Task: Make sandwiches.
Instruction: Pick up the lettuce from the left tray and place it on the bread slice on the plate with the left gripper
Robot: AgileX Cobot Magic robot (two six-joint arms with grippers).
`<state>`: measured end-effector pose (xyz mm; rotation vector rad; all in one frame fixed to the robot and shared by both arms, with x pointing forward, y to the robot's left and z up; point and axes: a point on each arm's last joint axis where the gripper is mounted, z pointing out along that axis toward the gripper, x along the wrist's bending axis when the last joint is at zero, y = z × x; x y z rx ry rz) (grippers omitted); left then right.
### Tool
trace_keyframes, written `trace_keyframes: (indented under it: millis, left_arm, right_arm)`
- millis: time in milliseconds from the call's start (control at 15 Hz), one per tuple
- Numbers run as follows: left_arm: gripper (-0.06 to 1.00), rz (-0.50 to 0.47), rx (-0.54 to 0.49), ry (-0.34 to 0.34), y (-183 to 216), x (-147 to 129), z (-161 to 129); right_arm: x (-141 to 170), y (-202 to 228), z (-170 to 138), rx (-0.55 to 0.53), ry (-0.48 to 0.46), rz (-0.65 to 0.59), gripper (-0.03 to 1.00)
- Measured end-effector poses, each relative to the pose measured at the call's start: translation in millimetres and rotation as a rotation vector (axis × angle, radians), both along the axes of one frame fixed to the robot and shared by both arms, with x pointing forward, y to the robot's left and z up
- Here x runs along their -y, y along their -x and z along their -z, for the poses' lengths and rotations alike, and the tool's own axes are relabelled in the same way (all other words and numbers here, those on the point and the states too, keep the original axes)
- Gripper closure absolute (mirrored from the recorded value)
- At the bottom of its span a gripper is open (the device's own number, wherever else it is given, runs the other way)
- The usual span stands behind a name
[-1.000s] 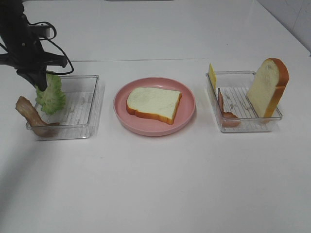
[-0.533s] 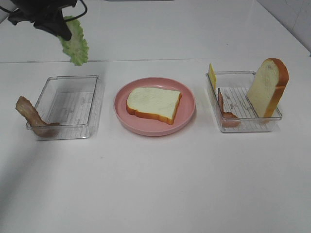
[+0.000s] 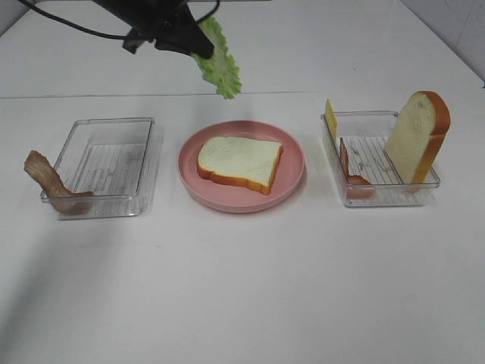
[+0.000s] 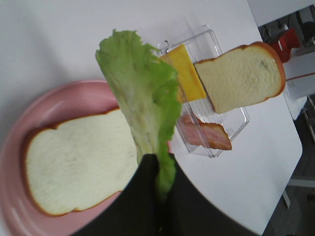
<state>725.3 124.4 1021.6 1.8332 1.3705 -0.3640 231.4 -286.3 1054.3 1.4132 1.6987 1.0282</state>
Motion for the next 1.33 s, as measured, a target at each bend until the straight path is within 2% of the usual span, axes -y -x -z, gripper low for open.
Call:
trace_keyframes:
  millis: [67,133,200,400,667,1000,1267,1333]
  left_arm:
    - [0.94,0.042,-0.013,0.008,5,28,15]
    - [0.94,0.051,-0.018,0.008,6,35,19]
    - [0.94,0.092,-0.042,0.014,14,63,36]
    - [0.94,0.136,-0.081,0.002,21,83,60]
    - [0.94,0.153,-0.089,-0.035,19,83,78]
    - [0.94,0.183,-0.027,-0.226,17,71,89]
    - [0.94,0.166,-0.018,-0.316,13,62,93]
    - [0.94,0.135,-0.032,-0.358,12,58,95]
  right_arm:
    - [0,0,0,0.0,0.0,0.0,0.2]
    - [0,0,0,0.0,0.0,0.0,0.2]
    - [0,0,0,0.0,0.0,0.0,0.2]
    - [0,0,0,0.0,0.0,0.0,0.2]
    - [0,0,0,0.0,0.0,0.0,0.2]
    - [0,0,0,0.0,0.0,0.0,0.2]
    - [0,0,0,0.0,0.0,0.0,0.2]
    - [0,0,0,0.0,0.0,0.0,0.2]
